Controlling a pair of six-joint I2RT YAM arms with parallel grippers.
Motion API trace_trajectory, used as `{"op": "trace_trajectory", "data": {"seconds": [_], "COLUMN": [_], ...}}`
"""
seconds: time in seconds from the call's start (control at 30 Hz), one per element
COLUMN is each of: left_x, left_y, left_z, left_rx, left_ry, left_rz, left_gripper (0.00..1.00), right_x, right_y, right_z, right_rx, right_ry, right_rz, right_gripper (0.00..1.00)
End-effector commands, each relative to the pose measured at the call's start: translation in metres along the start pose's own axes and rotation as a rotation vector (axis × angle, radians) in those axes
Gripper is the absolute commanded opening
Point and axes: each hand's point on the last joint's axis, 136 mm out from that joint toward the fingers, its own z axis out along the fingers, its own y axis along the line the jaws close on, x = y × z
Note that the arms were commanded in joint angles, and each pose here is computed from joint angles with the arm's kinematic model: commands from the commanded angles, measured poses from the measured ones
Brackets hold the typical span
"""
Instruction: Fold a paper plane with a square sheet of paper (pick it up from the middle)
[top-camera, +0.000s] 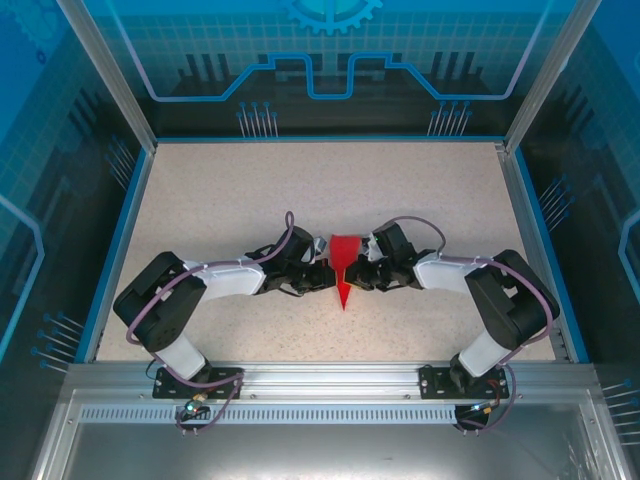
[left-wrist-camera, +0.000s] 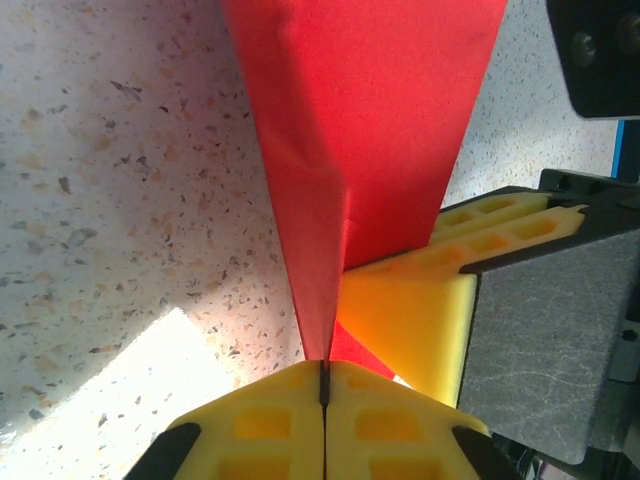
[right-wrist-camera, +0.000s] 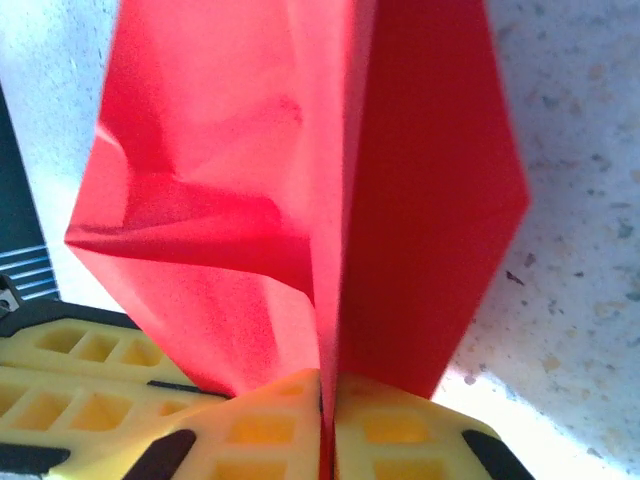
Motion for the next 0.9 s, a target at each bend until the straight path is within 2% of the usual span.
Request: {"op": "trace_trajectory", "data": {"seconds": [0.0,0.13,0.27,0.47,0.87], "left_x": [0.001,-0.002,-0.007,-0.009,-0.007], "left_y": [0.0,0.007,0.012,0.022,0.034], "left_z": [-0.003,-0.014,-0.032,-0.055,-0.085], "left_rx": [0.003,-0.029,-0.064,-0.083,-0.106], "left_ry": [0.019,0.005,-0.025,-0.049,-0.076], "left_rz": [0.003,0.012,0.029,0.021,0.022], "left_gripper": [0.12,0.29,0.39,0.45,0.56], "right_x": [-0.004,-0.007,-0.013,-0.015,-0.016], "right_y": [0.001,-0.008,-0.014,-0.02,-0.027], "right_z": [-0.005,-0.017,-0.024,-0.015,0.007], "right_rx": [0.105,0.248,0.405,0.59,0.738], "right_ry": [-0.006,0.003,0.023,0.098,0.144], "right_rz": [-0.105,-0.195,-0.314,-0.458,-0.579], "right_gripper": [0.04,0.01,0.0,0.01,0.11]}}
